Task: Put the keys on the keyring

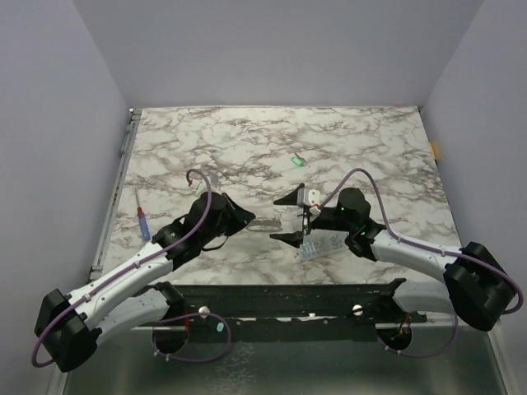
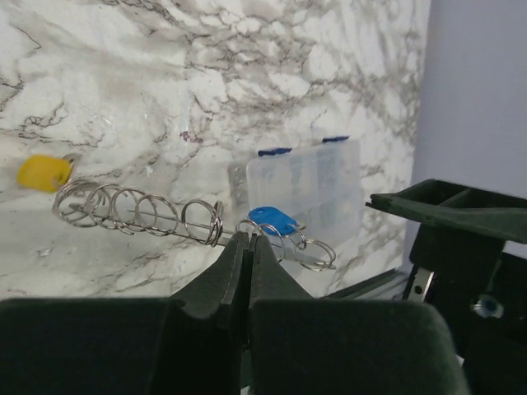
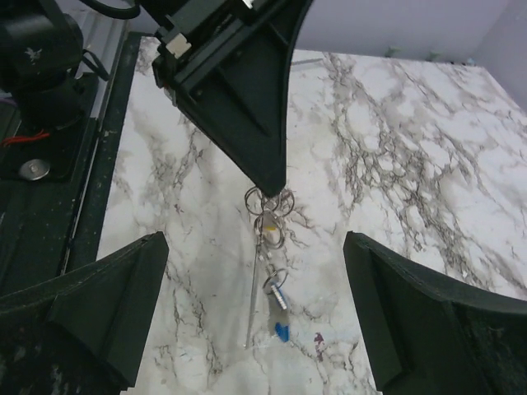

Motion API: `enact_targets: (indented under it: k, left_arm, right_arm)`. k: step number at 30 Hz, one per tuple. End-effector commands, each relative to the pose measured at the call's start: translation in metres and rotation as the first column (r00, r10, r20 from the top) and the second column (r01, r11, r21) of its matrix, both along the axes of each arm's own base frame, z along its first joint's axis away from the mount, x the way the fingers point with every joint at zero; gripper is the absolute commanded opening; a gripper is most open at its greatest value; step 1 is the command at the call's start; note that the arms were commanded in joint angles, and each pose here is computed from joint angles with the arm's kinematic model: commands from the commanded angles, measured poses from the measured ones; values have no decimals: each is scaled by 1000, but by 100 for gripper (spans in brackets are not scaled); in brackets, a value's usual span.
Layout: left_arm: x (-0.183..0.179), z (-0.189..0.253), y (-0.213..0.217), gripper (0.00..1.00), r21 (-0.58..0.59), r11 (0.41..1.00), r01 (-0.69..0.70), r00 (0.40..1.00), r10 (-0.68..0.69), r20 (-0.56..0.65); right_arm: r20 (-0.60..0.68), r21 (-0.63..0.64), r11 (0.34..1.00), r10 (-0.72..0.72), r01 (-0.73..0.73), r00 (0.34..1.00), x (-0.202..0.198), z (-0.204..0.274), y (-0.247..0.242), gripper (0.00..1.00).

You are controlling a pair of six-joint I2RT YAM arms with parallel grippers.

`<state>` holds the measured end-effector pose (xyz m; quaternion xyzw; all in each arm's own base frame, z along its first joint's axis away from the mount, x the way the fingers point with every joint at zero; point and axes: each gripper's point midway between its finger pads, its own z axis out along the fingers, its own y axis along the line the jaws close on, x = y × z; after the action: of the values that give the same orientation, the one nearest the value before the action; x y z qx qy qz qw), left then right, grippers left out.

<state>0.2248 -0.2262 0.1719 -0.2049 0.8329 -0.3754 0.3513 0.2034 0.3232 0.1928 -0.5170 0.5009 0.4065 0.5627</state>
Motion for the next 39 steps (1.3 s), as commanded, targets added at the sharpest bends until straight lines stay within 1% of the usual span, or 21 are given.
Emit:
enact_targets:
  k: [1,4,8,11,14,15,17,20,22,28,29,32,39]
  left_arm:
    - [-19,-4,-8,0,177,952,251,967,-254,-7]
    - [-24,1,-8,0,253,909,333,939,-343,-2]
    - [-25,6,-8,0,333,855,399,907,-420,-8]
    - [-27,13,-11,0,355,824,442,879,-476,8]
    - [-32,22,-15,0,362,795,487,844,-534,38]
    - [-34,24,-16,0,364,786,499,833,-551,48]
    - [-36,30,-17,0,371,771,518,812,-579,70]
    - [-41,34,-19,0,388,737,553,772,-629,94]
    - [-43,37,-18,0,402,724,561,755,-647,110]
    - [-51,54,-23,0,423,675,605,672,-717,183]
    - [-51,56,-23,0,427,672,605,666,-721,190]
    - [-54,56,-24,0,437,654,618,643,-740,197]
    - [-57,56,-26,0,453,626,635,603,-768,218]
  right_arm:
    - [172,-22,991,134,-132,976,-13,19,7,100]
    - [169,-54,984,175,-168,970,-16,19,9,100]
    - [82,-87,963,263,-255,961,-27,10,13,97]
    - [46,-69,960,276,-273,960,-29,8,15,89]
    - [51,-60,967,251,-248,967,-25,5,16,71]
    - [42,-64,969,242,-240,969,-24,2,16,69]
    - [31,-71,970,236,-233,971,-21,-2,17,68]
    - [19,-61,971,231,-229,973,-19,-4,20,62]
    - [14,-53,971,234,-233,972,-19,-4,21,61]
    - [-35,-53,968,245,-246,969,-20,-9,23,59]
    - [-41,-51,967,247,-249,968,-21,-9,23,57]
    - [-54,-35,960,277,-279,959,-27,-8,23,56]
    - [-27,31,945,328,-327,944,-39,13,22,52]
